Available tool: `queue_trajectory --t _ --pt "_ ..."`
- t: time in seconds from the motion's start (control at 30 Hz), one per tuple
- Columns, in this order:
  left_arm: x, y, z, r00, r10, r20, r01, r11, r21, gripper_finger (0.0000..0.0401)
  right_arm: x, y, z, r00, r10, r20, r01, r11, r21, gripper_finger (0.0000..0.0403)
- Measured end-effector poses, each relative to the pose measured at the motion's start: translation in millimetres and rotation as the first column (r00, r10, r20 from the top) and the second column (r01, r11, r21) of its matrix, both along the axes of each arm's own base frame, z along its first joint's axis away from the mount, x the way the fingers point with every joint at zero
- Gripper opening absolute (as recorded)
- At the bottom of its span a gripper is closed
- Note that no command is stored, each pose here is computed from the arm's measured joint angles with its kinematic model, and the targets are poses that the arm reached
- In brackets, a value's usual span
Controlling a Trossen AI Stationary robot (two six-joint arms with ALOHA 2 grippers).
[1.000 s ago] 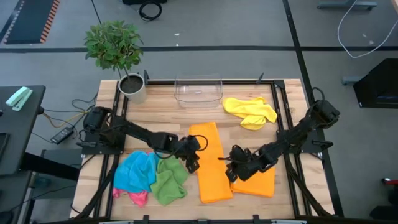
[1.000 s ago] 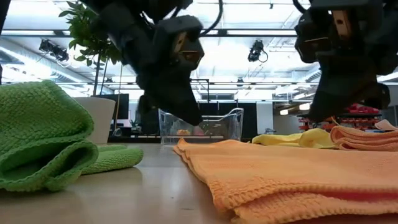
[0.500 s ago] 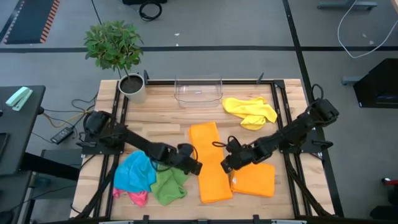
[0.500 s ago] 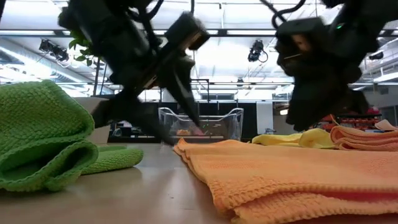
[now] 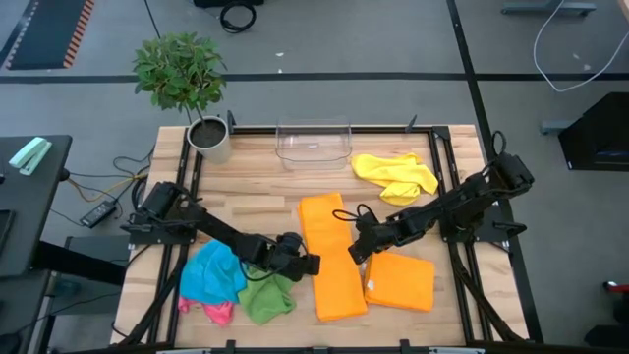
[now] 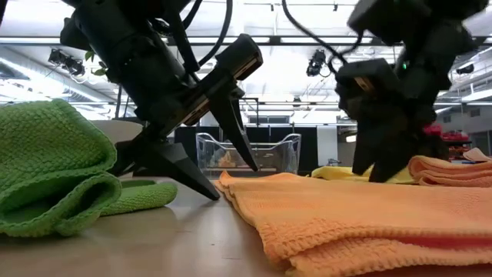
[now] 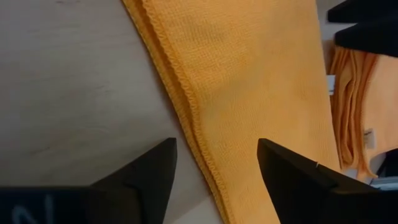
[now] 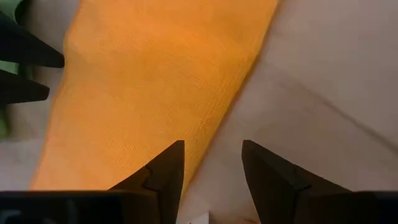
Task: Fold microfiber towels
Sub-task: Fold the orange towel on the table
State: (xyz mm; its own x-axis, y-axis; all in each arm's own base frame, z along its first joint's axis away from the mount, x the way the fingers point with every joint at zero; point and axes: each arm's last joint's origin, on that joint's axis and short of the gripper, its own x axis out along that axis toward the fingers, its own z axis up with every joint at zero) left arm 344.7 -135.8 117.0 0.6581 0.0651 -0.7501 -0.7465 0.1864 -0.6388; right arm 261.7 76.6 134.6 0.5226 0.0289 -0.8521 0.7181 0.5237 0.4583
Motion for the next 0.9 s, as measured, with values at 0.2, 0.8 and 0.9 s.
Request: queue_trajectory --t 0.2,0.8,0.9 --pt "-1 -3 -6 1.0 0.018 -0.01 -0.018 1.0 0.012 0.0212 -9 -3 -16 0.995 -0.029 0.092 0.022 0.997 0.077 0.0169" --pt "4 2 -15 0.999 -0.029 -0.014 0.03 0.998 0.049 0.019 4 0 -21 0.991 0.061 0.121 -0.075 0.99 0.116 0.0165" --pt "4 3 -16 0.999 -0.031 -0.022 0.033 0.998 0.058 0.0169 5 1 -23 0.992 0.057 0.116 -0.07 0.991 0.115 0.0159"
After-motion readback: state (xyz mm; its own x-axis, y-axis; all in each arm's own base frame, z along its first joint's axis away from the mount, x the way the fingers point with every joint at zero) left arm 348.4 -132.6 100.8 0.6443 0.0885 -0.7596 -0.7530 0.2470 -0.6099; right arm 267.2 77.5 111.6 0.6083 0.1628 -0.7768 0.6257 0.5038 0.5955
